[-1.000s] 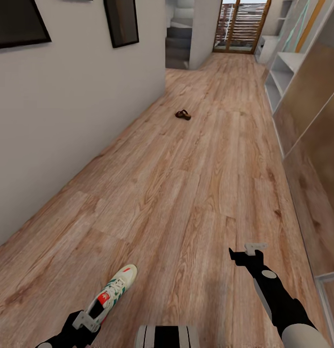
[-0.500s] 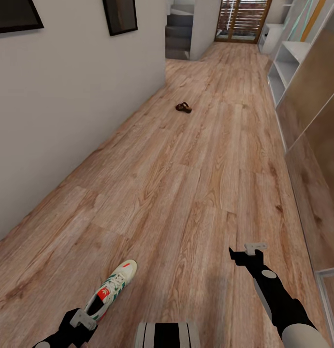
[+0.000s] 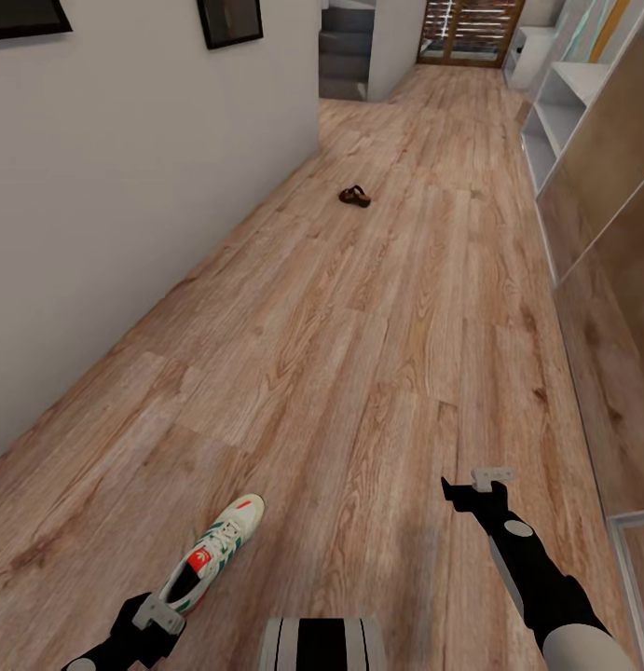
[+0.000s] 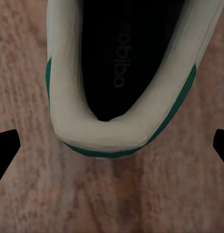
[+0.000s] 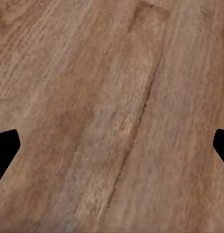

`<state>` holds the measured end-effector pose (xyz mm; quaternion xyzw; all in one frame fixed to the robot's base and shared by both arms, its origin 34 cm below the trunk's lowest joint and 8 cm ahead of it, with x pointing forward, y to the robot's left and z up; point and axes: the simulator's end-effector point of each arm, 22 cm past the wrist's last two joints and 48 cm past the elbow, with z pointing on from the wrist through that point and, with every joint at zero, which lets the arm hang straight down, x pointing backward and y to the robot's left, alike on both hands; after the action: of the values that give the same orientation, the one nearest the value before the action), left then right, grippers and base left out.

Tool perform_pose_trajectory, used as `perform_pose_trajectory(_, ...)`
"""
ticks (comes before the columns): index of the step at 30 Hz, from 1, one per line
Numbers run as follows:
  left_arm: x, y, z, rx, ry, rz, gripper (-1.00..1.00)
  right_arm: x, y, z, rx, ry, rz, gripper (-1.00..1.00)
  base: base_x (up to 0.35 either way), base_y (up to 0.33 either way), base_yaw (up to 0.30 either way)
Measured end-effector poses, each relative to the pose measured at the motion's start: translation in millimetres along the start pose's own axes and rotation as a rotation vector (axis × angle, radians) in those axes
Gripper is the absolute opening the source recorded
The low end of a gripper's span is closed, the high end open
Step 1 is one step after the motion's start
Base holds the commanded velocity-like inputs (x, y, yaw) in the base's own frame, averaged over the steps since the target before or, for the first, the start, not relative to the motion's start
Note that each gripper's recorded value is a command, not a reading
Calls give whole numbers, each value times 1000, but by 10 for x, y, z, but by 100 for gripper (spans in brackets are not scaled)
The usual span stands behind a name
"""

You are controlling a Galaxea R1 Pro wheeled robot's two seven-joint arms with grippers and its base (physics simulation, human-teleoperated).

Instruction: Pick up the two gym shoes and the two sandals from the corridor floor and place them onto the hallstand (shoe rack) in the corridor, making sure they are on the rack and not on the floor. Arrange them so the two gym shoes are next to each other and the two sandals are next to each other.

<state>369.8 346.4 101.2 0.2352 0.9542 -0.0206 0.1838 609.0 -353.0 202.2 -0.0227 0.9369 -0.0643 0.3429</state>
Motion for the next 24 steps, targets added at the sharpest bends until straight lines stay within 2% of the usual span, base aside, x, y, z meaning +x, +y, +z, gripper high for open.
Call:
perform_pose_trajectory(6,-2,-8,2,1,0,-1,100,2,0,0,0,0,0,100,13,0,0)
perform_pose_trajectory(13,-3,-10,2,1,0,-1,100,-2,0,0,0,0,0,100,157,0,0)
perform_pose_trajectory(24,-8,-23,6,3,-1,-2,100,6,0,-1,0,1,0,100,16,0,0)
